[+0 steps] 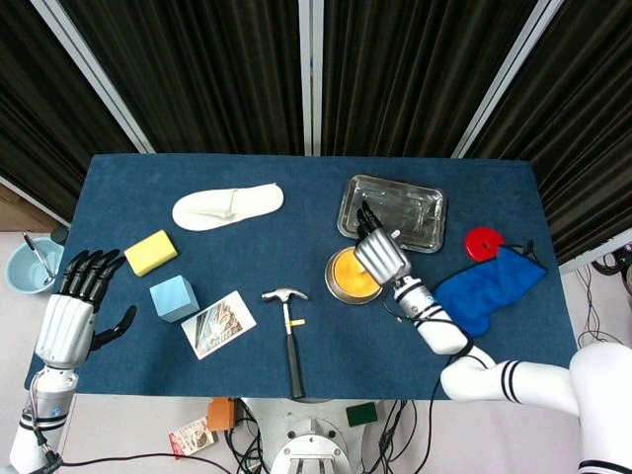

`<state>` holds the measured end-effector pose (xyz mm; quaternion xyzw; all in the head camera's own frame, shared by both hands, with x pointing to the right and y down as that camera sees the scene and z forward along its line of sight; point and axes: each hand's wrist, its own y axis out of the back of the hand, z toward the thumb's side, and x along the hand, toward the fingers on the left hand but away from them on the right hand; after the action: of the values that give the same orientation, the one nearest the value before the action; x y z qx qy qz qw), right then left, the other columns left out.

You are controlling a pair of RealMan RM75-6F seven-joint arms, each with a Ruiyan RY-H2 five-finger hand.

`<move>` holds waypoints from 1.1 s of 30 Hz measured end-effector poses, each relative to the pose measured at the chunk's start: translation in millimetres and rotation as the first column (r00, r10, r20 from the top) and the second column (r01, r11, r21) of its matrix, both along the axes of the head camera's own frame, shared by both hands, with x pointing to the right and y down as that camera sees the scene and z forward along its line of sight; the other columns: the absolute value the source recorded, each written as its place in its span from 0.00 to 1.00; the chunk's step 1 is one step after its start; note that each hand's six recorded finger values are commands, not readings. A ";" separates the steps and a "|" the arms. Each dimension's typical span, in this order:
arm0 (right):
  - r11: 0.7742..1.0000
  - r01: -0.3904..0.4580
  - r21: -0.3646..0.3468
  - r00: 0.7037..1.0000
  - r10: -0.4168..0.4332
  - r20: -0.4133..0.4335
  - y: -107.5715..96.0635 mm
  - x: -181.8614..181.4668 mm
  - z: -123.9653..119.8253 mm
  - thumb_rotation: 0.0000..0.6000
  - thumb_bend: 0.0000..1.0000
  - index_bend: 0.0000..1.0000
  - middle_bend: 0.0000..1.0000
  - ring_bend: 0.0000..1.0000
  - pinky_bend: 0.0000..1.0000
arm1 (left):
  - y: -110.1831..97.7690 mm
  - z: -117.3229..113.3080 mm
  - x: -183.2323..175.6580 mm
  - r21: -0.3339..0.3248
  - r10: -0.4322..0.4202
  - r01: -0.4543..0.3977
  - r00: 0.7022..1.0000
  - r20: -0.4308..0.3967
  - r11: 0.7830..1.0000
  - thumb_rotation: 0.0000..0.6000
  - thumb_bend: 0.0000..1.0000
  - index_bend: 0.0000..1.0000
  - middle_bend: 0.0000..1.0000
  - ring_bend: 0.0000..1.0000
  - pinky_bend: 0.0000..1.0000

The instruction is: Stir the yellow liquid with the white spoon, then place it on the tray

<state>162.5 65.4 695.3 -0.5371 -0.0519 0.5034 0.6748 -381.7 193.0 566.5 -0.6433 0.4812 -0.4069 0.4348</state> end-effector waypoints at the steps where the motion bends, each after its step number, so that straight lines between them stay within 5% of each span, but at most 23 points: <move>1: 1.000 -0.016 -0.009 1.000 0.016 0.016 -1.6 1.9 -1.3 1.00 0.48 0.79 0.31 0.08 0.00 | -0.4 -0.5 0.8 0.001 0.002 -0.002 1.000 0.001 1.000 0.96 0.28 0.13 0.11 0.09 0.09; 9: 1.000 -0.028 -0.010 0.998 0.028 0.060 -8.4 5.4 -12.0 1.00 0.48 0.79 0.31 0.08 0.00 | -0.6 -2.5 3.1 -0.001 0.010 -0.010 1.000 0.008 1.000 0.95 0.28 0.13 0.11 0.09 0.09; 15: 0.979 0.172 0.109 0.982 -0.162 -0.099 -4.3 -6.7 -15.9 1.00 0.48 0.78 0.30 0.08 0.00 | 1.2 -3.6 3.6 0.005 0.008 -0.008 1.000 0.001 1.000 0.95 0.28 0.13 0.11 0.09 0.09; 19: 0.906 0.373 0.200 0.909 -0.313 -0.276 2.2 -20.5 -16.0 1.00 0.48 0.78 0.30 0.08 0.00 | 4.1 -2.6 1.9 0.001 0.004 -0.004 1.000 0.005 1.000 0.97 0.28 0.13 0.11 0.09 0.09; 26: 0.719 0.655 0.234 0.709 -0.476 -0.520 18.7 -47.2 -5.3 1.00 0.48 0.77 0.30 0.08 0.00 | 8.0 -2.1 -5.5 -0.001 -0.020 0.020 1.000 0.008 1.000 0.96 0.28 0.13 0.11 0.09 0.09; 30: 0.656 0.719 0.230 0.644 -0.504 -0.575 24.0 -56.1 -0.4 1.00 0.48 0.77 0.30 0.07 0.00 | 9.5 2.2 -6.5 -0.010 -0.030 0.030 1.000 0.001 1.000 0.94 0.28 0.13 0.11 0.09 0.09; 33: 0.633 0.742 0.222 0.614 -0.508 -0.604 26.0 -58.1 3.7 1.00 0.48 0.77 0.31 0.06 0.00 | 8.9 3.1 -7.6 -0.008 -0.037 0.037 0.999 -0.002 0.999 0.95 0.28 0.13 0.11 0.09 0.09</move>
<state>104.4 91.4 699.0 -0.2013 0.2015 0.3168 0.9047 -389.3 201.8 569.6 -0.6366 0.4917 -0.4161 0.4240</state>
